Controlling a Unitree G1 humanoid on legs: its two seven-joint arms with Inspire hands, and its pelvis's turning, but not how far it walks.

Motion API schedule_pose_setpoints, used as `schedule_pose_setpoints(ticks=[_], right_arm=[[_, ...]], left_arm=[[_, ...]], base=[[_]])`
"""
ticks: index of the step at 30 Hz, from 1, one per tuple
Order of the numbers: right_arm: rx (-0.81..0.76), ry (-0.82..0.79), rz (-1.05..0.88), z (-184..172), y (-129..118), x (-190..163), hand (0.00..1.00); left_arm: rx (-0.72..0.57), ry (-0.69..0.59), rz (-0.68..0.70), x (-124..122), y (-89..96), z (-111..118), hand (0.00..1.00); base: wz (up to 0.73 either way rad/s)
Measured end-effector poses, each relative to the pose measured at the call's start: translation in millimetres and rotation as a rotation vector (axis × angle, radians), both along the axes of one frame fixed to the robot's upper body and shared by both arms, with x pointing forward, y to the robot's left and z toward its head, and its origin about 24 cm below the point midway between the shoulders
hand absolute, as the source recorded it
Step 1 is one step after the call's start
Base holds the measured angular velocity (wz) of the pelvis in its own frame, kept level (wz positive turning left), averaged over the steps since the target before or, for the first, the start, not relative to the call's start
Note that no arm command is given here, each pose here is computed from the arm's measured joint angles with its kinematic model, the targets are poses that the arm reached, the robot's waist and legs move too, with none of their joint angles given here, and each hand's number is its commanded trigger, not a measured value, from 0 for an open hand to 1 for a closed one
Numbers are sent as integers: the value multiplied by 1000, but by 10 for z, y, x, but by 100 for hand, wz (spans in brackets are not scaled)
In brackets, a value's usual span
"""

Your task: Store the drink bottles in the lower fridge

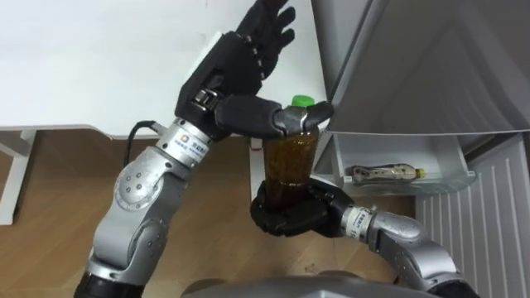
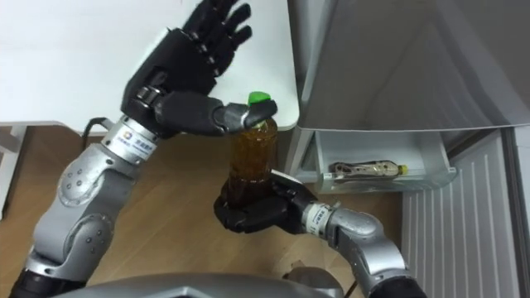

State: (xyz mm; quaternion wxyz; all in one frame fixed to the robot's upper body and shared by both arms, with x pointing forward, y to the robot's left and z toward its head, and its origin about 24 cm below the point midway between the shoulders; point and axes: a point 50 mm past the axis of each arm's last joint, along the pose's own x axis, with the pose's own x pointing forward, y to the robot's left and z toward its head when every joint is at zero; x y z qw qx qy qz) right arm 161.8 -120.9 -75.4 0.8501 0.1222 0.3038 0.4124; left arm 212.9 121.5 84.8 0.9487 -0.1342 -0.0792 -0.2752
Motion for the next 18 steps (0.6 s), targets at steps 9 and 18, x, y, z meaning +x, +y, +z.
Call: schedule_pose_setpoints(ticks=[9,18], right_arm=[[-15,-2,-28,0,-91,9,100],[-51,16,-74,-43,-225,-63,100]], left_arm=[[-11,-54,130,76,148,121,0],[34,-159,347,70,421,310,0]], base=[[0],[1]])
